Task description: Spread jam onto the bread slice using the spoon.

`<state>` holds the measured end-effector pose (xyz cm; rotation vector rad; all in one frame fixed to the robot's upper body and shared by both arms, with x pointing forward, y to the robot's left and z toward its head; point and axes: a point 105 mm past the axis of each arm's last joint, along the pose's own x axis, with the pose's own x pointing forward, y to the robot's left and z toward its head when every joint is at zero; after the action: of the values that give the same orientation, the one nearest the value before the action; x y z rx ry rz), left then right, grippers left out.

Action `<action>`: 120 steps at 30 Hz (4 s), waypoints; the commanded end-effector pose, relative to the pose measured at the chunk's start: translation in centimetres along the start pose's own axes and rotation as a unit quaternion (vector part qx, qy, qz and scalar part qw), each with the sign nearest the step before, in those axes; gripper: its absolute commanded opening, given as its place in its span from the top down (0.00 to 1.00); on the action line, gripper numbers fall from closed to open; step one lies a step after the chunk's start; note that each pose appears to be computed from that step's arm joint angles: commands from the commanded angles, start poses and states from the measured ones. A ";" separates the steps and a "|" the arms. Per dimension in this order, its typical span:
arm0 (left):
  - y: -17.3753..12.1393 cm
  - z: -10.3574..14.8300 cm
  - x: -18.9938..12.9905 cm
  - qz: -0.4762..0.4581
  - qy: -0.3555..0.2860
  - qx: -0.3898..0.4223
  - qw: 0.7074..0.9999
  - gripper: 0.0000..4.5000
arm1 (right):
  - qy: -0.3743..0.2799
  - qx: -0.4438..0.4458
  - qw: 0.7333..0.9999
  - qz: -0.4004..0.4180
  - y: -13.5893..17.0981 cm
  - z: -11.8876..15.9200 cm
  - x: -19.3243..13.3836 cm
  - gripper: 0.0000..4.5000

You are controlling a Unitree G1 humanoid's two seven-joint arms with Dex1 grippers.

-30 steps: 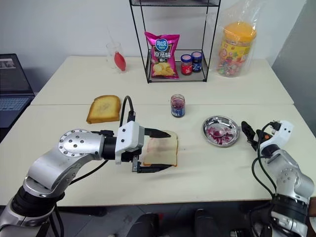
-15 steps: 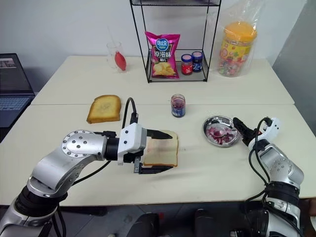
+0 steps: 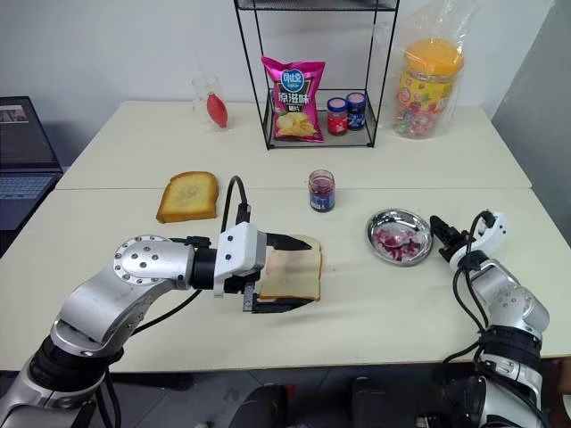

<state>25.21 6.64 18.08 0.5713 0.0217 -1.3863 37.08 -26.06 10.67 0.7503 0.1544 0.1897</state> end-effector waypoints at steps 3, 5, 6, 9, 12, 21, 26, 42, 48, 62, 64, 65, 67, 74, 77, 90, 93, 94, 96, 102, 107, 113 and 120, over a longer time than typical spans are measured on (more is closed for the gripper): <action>0.6 0.4 -0.3 0.018 -0.005 0.014 1.000 0.00 | -0.029 0.012 0.999 0.043 1.9 2.0 -0.2 1.00; 0.8 0.4 -0.4 0.023 -0.004 0.014 1.000 0.00 | -0.029 0.011 0.998 0.056 2.6 2.2 -0.3 1.00; 0.9 0.3 -0.5 0.029 -0.003 0.011 1.000 0.00 | -0.031 0.009 0.997 0.063 3.0 2.4 -0.5 1.00; 1.4 0.1 -1.0 0.048 -0.004 0.002 0.999 0.00 | -0.036 -0.005 0.997 0.073 3.8 3.2 -1.0 1.00; 1.6 0.2 -1.3 0.058 -0.006 -0.005 0.998 0.00 | -0.043 -0.014 0.996 0.079 4.5 3.8 -1.5 1.00; 5.0 -1.6 -6.1 0.223 0.014 -0.070 0.972 0.00 | -0.074 -0.139 0.968 0.194 15.4 7.5 -2.0 1.00; 5.6 -2.1 -6.9 0.261 0.027 -0.069 0.962 0.00 | -0.077 -0.182 0.953 0.230 20.3 7.2 0.9 1.00; 7.5 -2.9 -9.1 0.383 -0.005 -0.132 0.914 0.00 | -0.083 -0.347 0.900 0.251 26.8 3.0 10.6 1.00; 8.1 -3.2 -9.9 0.404 -0.004 -0.136 0.904 0.00 | -0.054 -0.396 0.878 0.264 26.9 -0.1 11.9 1.00; 8.1 -3.7 -10.0 0.411 0.004 -0.138 0.901 0.00 | -0.026 -0.489 0.835 0.250 25.1 -3.9 13.0 1.00; 8.1 -3.7 -9.9 0.411 0.005 -0.137 0.901 0.00 | -0.008 -0.474 0.845 0.248 24.7 -4.4 13.1 1.00; 8.1 -3.7 -9.9 0.412 0.005 -0.136 0.901 0.00 | 0.000 -0.467 0.849 0.245 24.5 -4.6 13.2 1.00; 8.2 -3.8 -9.9 0.414 0.007 -0.135 0.900 0.00 | 0.010 -0.441 0.865 0.239 24.3 -4.8 13.3 1.00; 8.3 -3.9 -9.7 0.414 0.010 -0.131 0.901 0.00 | 0.026 -0.357 0.909 0.212 24.0 -4.5 13.7 1.00; 8.3 -3.9 -9.7 0.413 0.011 -0.130 0.901 0.00 | 0.024 -0.315 0.926 0.207 24.2 -3.8 13.8 1.00; 8.5 -4.2 -9.3 0.410 0.013 -0.127 0.903 0.00 | 0.027 -0.166 0.971 0.168 23.4 -1.5 13.9 1.00; 8.6 -4.2 -9.2 0.409 0.012 -0.126 0.904 0.00 | 0.025 -0.158 0.974 0.161 23.0 -1.2 13.9 1.00; 8.6 -4.2 -9.1 0.408 0.012 -0.125 0.904 0.00 | 0.024 -0.155 0.975 0.159 23.0 -1.1 13.9 1.00; 8.6 -4.2 -9.1 0.407 0.012 -0.125 0.905 0.00 | 0.022 -0.148 0.976 0.157 22.9 -0.9 13.9 1.00; 8.7 -4.3 -8.9 0.404 0.013 -0.123 0.906 0.00 | 0.013 -0.149 0.977 0.154 22.7 -0.2 13.8 1.00; 8.8 -4.3 -8.9 0.402 0.014 -0.121 0.907 0.00 | 0.005 -0.153 0.976 0.154 22.8 0.3 13.8 1.00; 8.7 -4.2 -8.6 0.397 0.013 -0.120 0.910 0.00 | 0.001 -0.137 0.979 0.154 22.8 0.8 13.7 1.00; 8.8 -4.2 -8.6 0.395 0.014 -0.117 0.911 0.00 | 0.011 -0.098 0.984 0.151 22.7 0.6 13.7 1.00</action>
<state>32.87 16.94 19.40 0.3118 0.0292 -0.5690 47.86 -7.12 21.83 0.5449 0.1417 0.4664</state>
